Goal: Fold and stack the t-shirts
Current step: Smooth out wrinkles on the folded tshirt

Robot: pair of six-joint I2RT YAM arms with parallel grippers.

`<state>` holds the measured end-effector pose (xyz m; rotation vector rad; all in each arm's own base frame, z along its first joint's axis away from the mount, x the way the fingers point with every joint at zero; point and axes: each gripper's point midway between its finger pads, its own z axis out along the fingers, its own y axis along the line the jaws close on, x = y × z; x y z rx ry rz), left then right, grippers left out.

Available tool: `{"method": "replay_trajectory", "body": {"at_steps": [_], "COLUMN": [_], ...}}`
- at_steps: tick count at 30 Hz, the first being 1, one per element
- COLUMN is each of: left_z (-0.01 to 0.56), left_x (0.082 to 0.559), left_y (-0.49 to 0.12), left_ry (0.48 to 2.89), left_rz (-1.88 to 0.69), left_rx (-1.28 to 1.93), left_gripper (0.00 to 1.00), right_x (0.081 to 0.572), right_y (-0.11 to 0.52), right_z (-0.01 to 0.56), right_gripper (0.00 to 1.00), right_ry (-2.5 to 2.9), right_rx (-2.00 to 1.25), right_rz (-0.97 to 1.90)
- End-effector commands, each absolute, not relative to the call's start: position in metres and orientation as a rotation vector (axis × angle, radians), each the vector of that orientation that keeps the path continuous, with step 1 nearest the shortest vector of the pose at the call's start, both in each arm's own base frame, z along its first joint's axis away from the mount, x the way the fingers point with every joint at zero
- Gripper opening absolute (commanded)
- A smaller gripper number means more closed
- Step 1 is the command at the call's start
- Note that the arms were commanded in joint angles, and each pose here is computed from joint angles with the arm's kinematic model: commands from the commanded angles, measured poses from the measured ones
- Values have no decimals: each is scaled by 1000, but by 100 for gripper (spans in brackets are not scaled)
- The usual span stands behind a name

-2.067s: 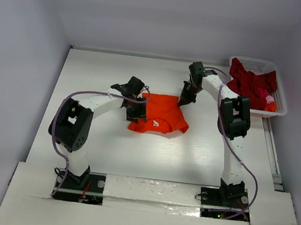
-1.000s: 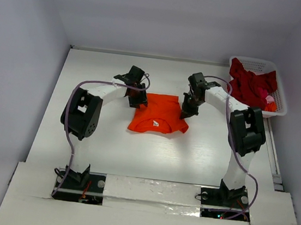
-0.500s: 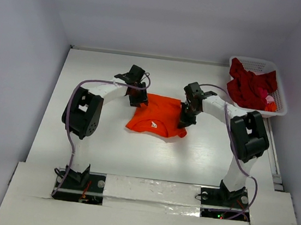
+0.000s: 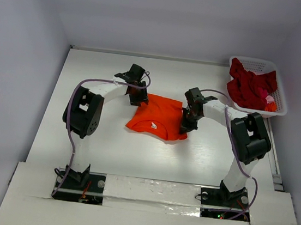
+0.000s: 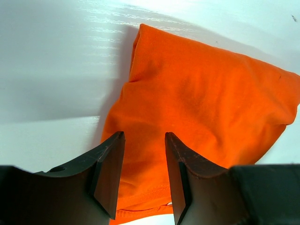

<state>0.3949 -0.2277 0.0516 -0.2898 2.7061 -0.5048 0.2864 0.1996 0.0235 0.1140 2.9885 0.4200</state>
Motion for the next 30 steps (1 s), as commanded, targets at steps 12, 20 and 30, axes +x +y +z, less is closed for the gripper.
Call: {"method": "replay_trajectory", "body": {"at_steps": [12,20,30], "left_z": [76,83,83], "left_x": [394,396,398], "left_y": [-215,-216,-217], "left_ry": [2664,2653,2651], "left_rz": [-518,-523,-528], "left_rx": [-291,-285,-290], "left_gripper": [37,37,37], "right_x": [311,306,276], "right_y": [198,199,192], "right_z": [75,102,77], "right_gripper": [0,0,0], "right_ry": [2822,2784,2838], "right_rx": [136,144,102], "right_rz": [386,431,380]}}
